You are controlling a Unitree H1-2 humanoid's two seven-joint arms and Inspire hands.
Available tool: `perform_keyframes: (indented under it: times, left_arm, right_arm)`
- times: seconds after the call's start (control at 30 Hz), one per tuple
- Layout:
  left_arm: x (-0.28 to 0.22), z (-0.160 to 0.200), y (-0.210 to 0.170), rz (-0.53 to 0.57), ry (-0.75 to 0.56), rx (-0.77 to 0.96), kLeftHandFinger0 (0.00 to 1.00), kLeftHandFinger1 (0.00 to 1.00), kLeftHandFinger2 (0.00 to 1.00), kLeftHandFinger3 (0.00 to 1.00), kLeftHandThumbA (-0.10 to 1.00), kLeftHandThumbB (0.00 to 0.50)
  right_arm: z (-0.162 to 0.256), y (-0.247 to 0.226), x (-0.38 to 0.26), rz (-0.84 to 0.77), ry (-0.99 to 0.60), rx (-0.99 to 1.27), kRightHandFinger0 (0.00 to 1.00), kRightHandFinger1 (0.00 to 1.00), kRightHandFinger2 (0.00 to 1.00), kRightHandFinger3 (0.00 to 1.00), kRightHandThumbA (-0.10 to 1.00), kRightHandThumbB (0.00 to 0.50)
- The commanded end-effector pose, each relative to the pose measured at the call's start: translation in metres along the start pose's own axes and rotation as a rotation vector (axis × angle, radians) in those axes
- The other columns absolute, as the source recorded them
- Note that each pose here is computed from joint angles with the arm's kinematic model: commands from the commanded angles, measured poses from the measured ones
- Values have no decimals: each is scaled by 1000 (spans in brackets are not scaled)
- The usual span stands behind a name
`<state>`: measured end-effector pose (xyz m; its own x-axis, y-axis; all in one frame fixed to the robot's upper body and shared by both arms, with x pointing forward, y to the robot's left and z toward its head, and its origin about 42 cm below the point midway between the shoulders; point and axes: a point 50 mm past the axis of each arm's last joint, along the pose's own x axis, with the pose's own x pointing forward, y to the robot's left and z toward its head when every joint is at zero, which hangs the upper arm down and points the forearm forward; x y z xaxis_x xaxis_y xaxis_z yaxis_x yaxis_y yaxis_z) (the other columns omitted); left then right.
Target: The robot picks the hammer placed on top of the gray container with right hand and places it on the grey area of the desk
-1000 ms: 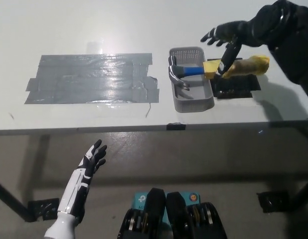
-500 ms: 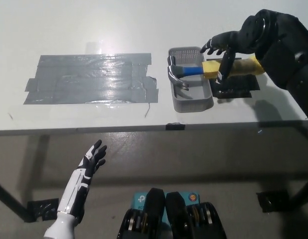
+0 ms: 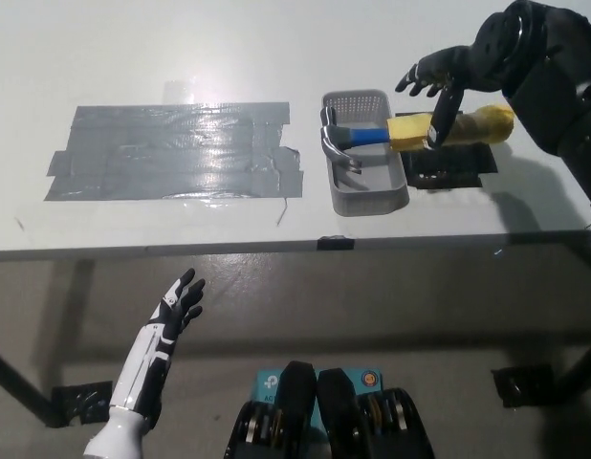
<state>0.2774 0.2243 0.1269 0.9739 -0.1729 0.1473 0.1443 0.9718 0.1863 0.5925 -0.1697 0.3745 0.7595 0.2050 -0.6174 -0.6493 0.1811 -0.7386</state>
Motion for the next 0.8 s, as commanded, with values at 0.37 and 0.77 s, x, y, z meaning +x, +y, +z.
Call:
perform_keyframes:
  times: [0.37,0.77]
  left_arm:
    - [5,11,3,-17,-63,17,1000,1000,1000,1000,1000,180]
    - [5,12,4,-19,-58,19,1000,1000,1000,1000,1000,195]
  right_arm:
    - [1,-23,-14,-69,-10,-58,1000,1000,1000,1000,1000,298]
    - [-2,-12,-3,-81,25,-83,1000,1000,1000,1000,1000,345]
